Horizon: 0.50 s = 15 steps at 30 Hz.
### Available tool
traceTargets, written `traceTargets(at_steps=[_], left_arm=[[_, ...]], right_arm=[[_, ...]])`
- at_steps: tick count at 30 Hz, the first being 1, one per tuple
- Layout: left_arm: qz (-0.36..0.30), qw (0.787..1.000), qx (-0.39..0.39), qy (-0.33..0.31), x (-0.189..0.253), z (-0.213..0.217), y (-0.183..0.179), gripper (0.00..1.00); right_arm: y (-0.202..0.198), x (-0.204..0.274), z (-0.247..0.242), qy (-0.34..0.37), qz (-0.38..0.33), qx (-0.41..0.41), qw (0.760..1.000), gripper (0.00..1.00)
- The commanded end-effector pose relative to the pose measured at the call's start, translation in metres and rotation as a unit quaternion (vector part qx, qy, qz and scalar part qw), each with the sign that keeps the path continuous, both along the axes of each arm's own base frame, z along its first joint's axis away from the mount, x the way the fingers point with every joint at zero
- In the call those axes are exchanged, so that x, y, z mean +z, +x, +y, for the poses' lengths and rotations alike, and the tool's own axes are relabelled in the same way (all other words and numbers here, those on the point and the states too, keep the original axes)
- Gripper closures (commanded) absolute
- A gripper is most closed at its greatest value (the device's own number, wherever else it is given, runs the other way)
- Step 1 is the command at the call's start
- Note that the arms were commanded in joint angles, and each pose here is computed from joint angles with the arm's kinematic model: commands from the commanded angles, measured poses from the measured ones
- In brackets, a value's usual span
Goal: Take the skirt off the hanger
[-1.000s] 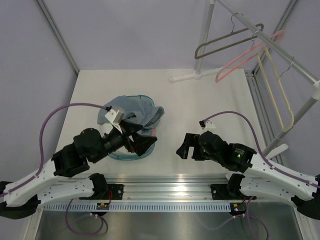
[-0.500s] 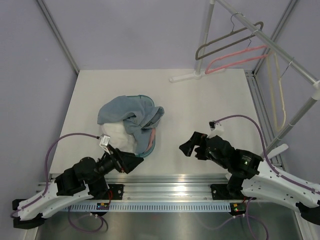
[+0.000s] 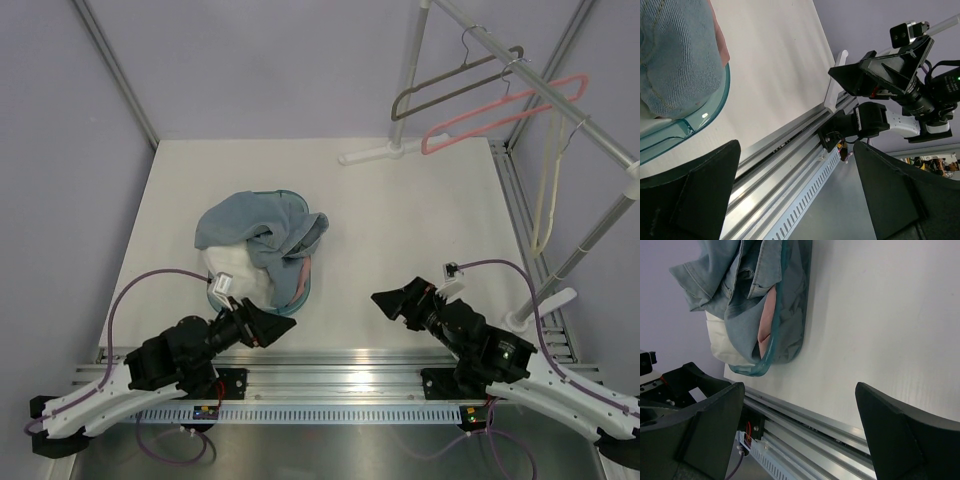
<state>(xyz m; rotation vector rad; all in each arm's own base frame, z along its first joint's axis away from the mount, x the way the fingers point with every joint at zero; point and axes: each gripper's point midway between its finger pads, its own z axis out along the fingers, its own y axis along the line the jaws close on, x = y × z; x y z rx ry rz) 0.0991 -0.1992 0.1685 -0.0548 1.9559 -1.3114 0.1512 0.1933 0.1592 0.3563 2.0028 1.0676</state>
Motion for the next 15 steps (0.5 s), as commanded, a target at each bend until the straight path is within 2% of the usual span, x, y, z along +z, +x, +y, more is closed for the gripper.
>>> traceTargets(at_steps=[1, 8, 15], left_arm=[[-0.026, 0.994, -0.007, -0.109, 0.041, 0.005, -0.007, 0.01], [-0.021, 0.99, -0.039, -0.136, 0.036, -0.011, -0.013, 0.01], [-0.031, 0.983, -0.086, -0.162, 0.037, -0.023, -0.025, 0.01]], right_arm=[[0.005, 0.012, 0.003, 0.059, -0.01, -0.018, 0.998, 0.0], [0.0, -0.003, 0.014, 0.103, -0.013, 0.006, 0.995, 0.01], [-0.007, -0.029, 0.019, 0.114, 0.003, 0.024, 0.993, 0.01]])
